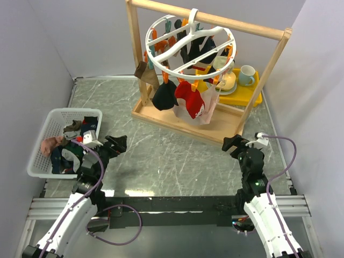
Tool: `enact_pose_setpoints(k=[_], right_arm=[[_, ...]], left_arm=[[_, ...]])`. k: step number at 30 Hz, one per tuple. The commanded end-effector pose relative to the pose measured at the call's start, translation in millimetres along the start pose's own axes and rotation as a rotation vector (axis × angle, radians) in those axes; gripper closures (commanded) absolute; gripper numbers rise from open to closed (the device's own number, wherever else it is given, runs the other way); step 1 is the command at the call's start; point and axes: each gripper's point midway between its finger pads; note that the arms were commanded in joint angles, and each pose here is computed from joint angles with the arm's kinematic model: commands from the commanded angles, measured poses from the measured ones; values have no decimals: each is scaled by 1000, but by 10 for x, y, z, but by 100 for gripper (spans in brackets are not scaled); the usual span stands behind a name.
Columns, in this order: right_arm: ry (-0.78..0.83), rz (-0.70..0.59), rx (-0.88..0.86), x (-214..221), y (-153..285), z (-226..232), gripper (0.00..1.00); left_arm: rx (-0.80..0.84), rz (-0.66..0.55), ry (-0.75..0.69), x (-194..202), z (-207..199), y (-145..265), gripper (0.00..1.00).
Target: Remove the socks clipped to the hanger
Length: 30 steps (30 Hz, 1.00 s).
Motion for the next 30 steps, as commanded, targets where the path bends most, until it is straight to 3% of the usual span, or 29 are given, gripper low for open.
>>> enact_pose_setpoints(k=[1, 19, 30], right_arm=[[-7, -32, -14, -78, 6, 35, 0], [-49, 36, 19, 13, 49, 2, 0], [-44, 10, -34, -111, 124, 105, 0]], left_arm=[[53, -17, 3, -70, -141, -14, 1], [46, -15, 9, -68, -134, -17, 1], [37, -2, 8, -58, -133, -21, 1]])
Point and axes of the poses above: each gripper's point midway between its finger pads, its own y axis back along the fingers, its own z axis along the line the jaws close on, x = y × z, and after that the axes turned 9 degrees about y, right-handed
